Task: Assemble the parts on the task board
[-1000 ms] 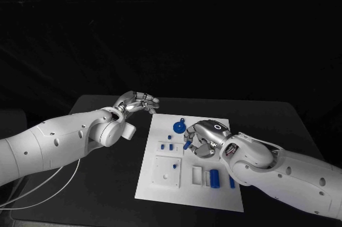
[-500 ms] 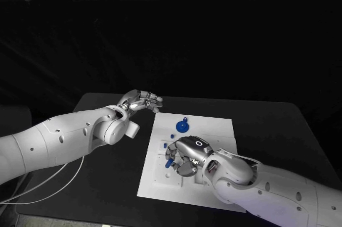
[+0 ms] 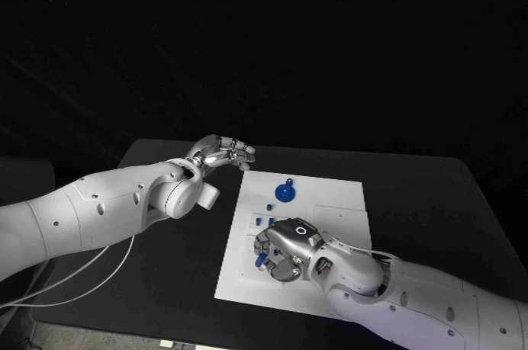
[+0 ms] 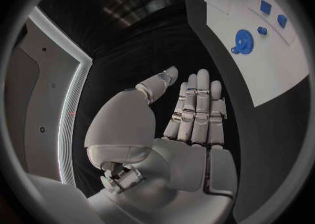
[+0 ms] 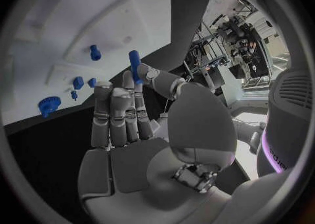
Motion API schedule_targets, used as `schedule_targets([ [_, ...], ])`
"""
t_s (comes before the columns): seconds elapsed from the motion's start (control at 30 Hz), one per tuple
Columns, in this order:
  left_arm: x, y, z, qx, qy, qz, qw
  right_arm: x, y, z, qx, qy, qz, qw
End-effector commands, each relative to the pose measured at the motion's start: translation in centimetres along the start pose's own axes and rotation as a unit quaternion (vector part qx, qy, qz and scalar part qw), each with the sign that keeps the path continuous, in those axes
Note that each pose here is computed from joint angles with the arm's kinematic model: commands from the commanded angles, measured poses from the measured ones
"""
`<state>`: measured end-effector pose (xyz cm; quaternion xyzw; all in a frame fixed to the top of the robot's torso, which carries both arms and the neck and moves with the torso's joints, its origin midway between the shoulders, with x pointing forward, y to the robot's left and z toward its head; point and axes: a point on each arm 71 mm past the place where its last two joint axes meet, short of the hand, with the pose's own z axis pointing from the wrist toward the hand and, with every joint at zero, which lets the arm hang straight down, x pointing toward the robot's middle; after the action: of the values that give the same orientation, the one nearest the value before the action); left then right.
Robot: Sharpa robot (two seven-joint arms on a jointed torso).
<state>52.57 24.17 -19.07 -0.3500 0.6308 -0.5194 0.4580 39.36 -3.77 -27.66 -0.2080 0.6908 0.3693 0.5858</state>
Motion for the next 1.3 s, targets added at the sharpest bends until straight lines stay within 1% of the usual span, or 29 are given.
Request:
schedule_targets([
  [0.03, 0.14, -0.13, 0.04, 0.004, 0.004, -0.004, 1.0, 0.43, 0.06, -0.02, 0.0, 0.014, -0.023, 1.0],
  [0.33, 0.13, -0.12, 0.04, 0.004, 0.004, -0.004, 1.0, 1.12, -0.19, -0.17, 0.004, 0.029, -0.032, 0.999],
  [0.9, 0.14, -0.13, 0.03, 0.004, 0.005, -0.004, 1.0, 1.38, -0.31, 0.04, 0.009, 0.027, -0.048, 0.998],
  [1.1, 0.16, -0.11, 0.04, 0.003, 0.006, -0.005, 1.0, 1.28, -0.19, 0.15, 0.01, 0.017, -0.046, 0.999],
  [1.3, 0.2, -0.12, 0.05, 0.003, 0.007, -0.005, 1.0, 1.41, -0.09, 0.23, 0.01, 0.021, -0.047, 0.999],
])
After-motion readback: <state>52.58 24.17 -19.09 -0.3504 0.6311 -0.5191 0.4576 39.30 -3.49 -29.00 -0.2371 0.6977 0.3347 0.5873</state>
